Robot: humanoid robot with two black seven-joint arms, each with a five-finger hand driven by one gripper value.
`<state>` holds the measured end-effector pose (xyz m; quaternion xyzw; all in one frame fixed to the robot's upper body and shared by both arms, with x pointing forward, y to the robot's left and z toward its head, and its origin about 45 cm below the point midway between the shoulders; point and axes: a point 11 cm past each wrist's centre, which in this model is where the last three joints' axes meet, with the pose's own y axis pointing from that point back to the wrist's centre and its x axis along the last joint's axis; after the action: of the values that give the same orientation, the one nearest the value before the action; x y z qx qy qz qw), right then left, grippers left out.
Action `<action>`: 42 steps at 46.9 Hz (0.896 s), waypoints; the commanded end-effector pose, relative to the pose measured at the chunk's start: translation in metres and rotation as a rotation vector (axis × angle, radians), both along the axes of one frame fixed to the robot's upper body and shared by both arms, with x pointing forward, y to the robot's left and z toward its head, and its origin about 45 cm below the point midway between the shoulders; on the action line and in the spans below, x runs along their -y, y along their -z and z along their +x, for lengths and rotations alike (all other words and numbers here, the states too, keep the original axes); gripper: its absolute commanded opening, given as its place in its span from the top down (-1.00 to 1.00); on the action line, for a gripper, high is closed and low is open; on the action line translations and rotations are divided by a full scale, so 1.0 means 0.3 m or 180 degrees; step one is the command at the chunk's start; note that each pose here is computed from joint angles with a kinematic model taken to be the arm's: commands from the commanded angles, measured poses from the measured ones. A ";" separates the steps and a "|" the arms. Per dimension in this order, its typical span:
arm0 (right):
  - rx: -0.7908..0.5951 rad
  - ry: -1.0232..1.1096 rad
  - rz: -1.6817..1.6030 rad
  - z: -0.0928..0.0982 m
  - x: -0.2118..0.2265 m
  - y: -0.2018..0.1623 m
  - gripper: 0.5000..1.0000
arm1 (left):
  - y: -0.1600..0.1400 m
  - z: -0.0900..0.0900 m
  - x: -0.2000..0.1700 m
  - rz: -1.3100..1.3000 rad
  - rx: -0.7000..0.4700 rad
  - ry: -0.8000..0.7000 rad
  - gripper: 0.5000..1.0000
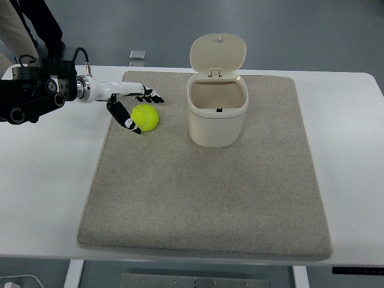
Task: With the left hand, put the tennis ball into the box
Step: 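Close the left hand fingers around the tennis ball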
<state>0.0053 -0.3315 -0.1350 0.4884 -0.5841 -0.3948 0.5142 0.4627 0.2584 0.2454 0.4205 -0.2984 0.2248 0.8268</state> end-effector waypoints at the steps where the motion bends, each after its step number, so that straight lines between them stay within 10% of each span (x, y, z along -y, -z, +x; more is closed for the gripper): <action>1: 0.0000 -0.0002 0.0000 0.000 0.000 0.000 -0.75 | 0.005 0.000 0.000 -0.0006 0.0012 -0.0009 -0.72; 42: 0.0001 0.0003 0.0000 0.000 0.000 0.000 -0.75 | 0.034 -0.006 0.023 -0.0040 -0.0014 0.0000 -0.58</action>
<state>0.0053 -0.3315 -0.1350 0.4884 -0.5841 -0.3948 0.5142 0.4615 0.2525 0.2362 0.4162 -0.2956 0.2265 0.8295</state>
